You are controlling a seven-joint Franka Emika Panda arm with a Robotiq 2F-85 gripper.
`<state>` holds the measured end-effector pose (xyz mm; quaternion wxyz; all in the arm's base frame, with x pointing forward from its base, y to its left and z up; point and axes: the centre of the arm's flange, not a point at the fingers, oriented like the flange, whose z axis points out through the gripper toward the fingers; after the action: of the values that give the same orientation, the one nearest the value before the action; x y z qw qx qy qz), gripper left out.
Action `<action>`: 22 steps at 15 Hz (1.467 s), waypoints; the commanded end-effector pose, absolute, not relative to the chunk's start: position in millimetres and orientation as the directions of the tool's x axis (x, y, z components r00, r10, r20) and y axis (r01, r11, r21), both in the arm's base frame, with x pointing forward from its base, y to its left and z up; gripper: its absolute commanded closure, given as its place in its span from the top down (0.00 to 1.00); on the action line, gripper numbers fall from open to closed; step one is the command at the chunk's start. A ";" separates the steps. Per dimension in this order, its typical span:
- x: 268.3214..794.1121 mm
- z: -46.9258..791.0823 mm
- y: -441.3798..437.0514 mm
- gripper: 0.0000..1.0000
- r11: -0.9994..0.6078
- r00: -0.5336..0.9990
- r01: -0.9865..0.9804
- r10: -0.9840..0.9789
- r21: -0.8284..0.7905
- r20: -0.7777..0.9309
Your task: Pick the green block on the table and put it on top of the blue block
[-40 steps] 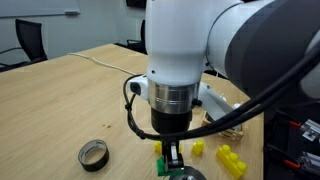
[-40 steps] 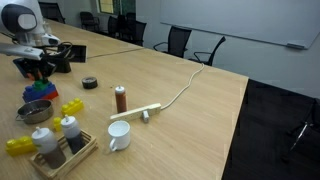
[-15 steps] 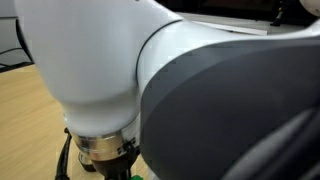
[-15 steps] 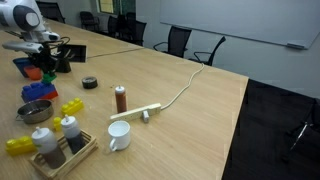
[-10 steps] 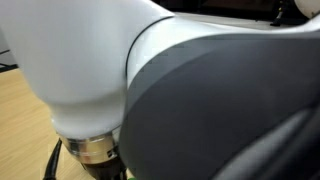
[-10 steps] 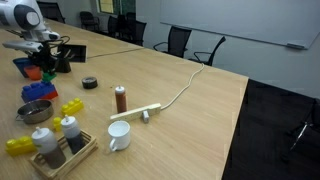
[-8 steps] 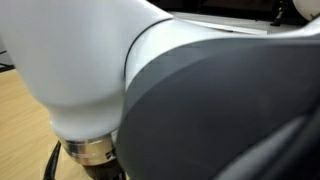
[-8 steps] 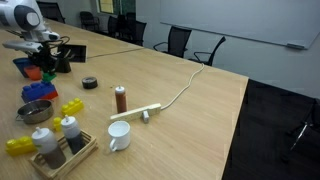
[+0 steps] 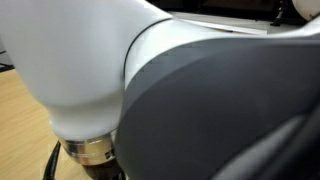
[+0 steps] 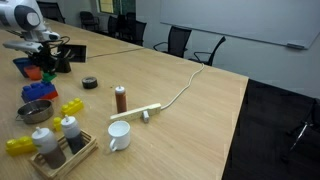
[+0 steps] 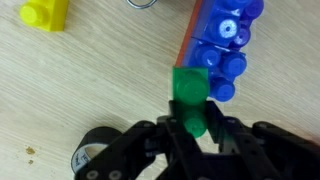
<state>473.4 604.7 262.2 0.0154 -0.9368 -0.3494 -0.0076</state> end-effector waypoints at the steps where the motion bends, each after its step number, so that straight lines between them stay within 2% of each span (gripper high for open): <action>1: 473.4 262.2 604.7 0.07 -0.755 0.756 0.655 0.654 -0.024 0.025; 13: 472.1 257.8 594.9 0.07 -0.923 0.923 0.383 0.384 -0.045 -0.014; 22: 456.8 249.4 599.1 0.07 -0.946 0.946 0.322 0.323 -0.023 -0.014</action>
<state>463.8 603.9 246.4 0.0110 -0.9852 -0.1705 0.0118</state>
